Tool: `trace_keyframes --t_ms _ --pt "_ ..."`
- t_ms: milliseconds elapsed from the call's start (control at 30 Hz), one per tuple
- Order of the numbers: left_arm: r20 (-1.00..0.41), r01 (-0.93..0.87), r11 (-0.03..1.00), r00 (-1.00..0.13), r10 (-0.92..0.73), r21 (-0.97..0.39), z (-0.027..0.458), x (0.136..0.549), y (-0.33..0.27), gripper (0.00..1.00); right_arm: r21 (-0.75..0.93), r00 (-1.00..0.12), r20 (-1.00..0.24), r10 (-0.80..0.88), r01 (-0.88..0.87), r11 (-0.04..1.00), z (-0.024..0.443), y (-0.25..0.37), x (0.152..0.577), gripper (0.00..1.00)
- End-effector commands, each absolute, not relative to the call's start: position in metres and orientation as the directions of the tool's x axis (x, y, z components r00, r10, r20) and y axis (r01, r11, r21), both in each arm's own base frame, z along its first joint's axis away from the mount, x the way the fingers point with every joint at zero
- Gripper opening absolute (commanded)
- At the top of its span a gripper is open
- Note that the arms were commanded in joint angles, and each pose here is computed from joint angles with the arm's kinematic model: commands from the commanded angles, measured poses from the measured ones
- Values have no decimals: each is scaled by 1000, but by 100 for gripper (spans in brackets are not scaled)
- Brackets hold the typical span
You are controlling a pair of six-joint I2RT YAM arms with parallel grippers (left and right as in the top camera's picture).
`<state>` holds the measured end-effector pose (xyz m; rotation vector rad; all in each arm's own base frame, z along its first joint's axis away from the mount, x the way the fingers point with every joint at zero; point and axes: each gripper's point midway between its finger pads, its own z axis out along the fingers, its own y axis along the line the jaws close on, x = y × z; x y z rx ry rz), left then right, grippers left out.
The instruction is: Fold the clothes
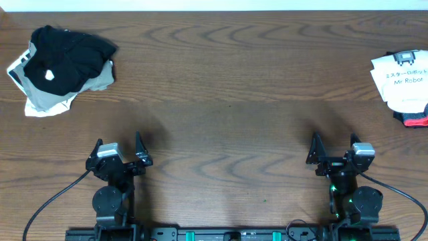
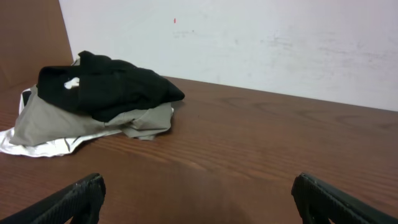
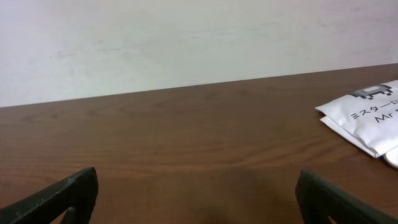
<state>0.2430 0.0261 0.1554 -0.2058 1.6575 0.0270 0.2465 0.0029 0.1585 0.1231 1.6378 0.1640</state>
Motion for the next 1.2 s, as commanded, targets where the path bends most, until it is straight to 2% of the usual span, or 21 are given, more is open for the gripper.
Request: trace_keyframes --t_ms 0,133,200,333,533,600,633,733,833,900,967,1167 --pt "-985 -176 981 -133 -108 -84 138 242 30 98 170 -74 -983 168 -13 985 158 2 246 99" --pt "-985 -176 981 -133 -108 -84 138 242 30 98 170 -43 -985 170 -19 985 165 2 247 99" --pt "-985 -176 981 -133 -108 -84 138 242 30 98 291 -13 -956 292 -116 950 180 17 246 99" --pt "-985 -176 981 -133 -108 -84 138 242 30 98 568 -174 -822 543 -320 758 186 60 235 99" --pt "-985 -176 981 -133 -108 -84 138 242 30 98 844 -366 -535 761 -274 461 185 76 228 99" --pt "-985 -176 981 -133 -108 -84 138 242 30 98 848 -378 -523 764 -326 419 198 82 224 99" --pt "-985 -176 981 -133 -108 -84 138 242 30 98 819 -369 -557 744 -393 418 211 87 219 98" --pt "-985 -176 981 -133 -108 -84 138 242 30 98 642 -242 -695 677 -632 434 261 100 195 99" --pt "-985 -176 981 -133 -108 -84 138 242 30 98 549 -132 -720 681 -709 443 300 98 179 99" --pt "-985 -176 981 -133 -108 -84 138 242 30 98 526 -97 -739 667 -701 481 315 96 177 99" --pt "-985 -176 981 -133 -108 -84 138 242 30 98 500 -70 -784 617 -660 561 324 93 180 99" --pt "-985 -176 981 -133 -108 -84 138 242 30 98 478 -73 -871 486 -359 802 342 58 207 99"
